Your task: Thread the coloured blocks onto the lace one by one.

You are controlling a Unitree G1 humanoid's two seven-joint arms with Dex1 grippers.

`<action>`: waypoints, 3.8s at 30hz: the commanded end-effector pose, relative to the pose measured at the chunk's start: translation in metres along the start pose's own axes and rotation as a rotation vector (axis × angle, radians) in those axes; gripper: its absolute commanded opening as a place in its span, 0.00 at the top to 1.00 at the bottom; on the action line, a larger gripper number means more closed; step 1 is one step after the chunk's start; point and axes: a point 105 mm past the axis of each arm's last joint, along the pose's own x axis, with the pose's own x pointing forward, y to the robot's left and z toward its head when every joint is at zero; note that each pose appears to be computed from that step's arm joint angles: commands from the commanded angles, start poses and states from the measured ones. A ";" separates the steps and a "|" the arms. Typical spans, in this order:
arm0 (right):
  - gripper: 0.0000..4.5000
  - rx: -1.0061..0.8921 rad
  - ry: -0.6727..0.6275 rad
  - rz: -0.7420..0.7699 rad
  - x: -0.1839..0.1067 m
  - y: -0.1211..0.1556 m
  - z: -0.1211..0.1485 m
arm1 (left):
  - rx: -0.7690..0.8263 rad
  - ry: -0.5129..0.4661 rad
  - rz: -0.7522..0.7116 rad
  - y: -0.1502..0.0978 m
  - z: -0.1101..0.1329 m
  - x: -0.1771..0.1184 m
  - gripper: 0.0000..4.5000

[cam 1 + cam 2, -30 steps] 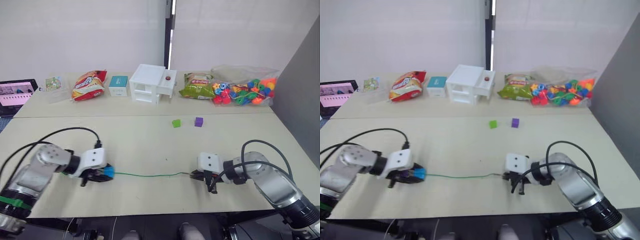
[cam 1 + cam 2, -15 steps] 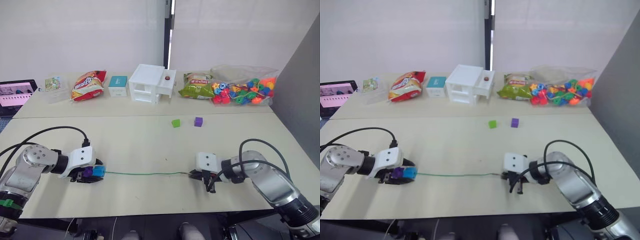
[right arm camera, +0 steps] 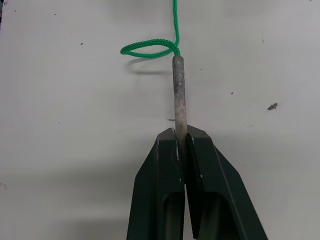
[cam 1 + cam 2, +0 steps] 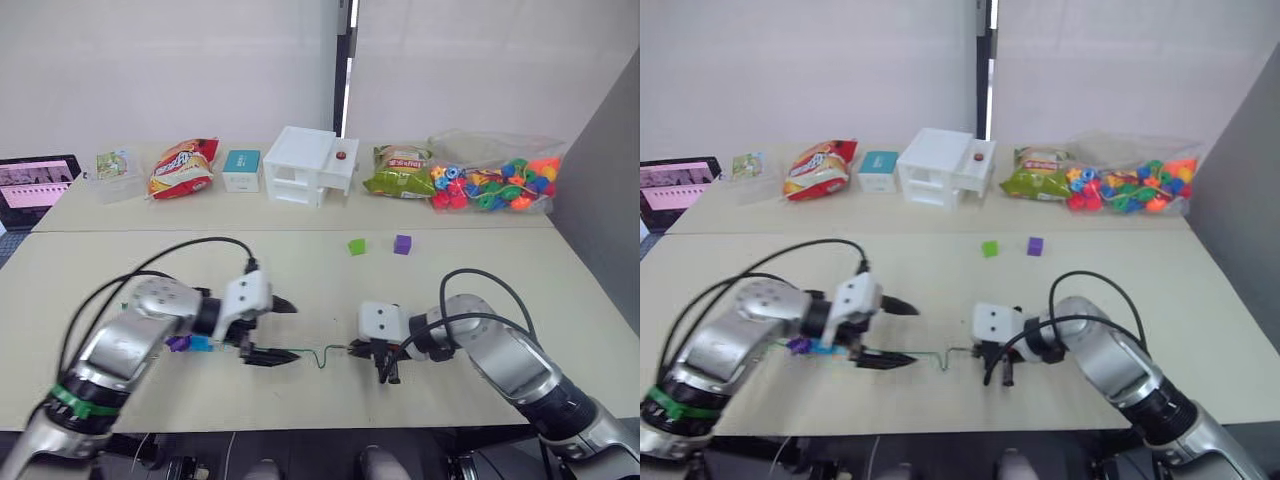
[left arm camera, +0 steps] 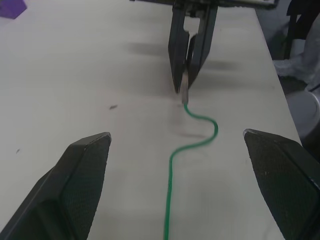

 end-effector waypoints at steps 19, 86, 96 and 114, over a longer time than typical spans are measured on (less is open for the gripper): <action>1.00 -0.020 0.014 -0.038 -0.006 -0.007 0.010 | 0.048 0.000 -0.046 0.005 -0.002 0.051 0.66; 0.28 0.852 -0.319 -1.408 -0.026 -0.198 -0.061 | -0.025 0.049 0.048 0.002 -0.009 0.004 1.00; 0.73 0.863 -0.367 -1.343 -0.010 -0.196 -0.052 | -0.036 0.051 0.063 0.000 -0.009 0.003 1.00; 0.73 0.680 -0.448 -1.161 -0.040 -0.052 0.031 | -0.054 0.048 0.041 -0.003 -0.012 0.002 1.00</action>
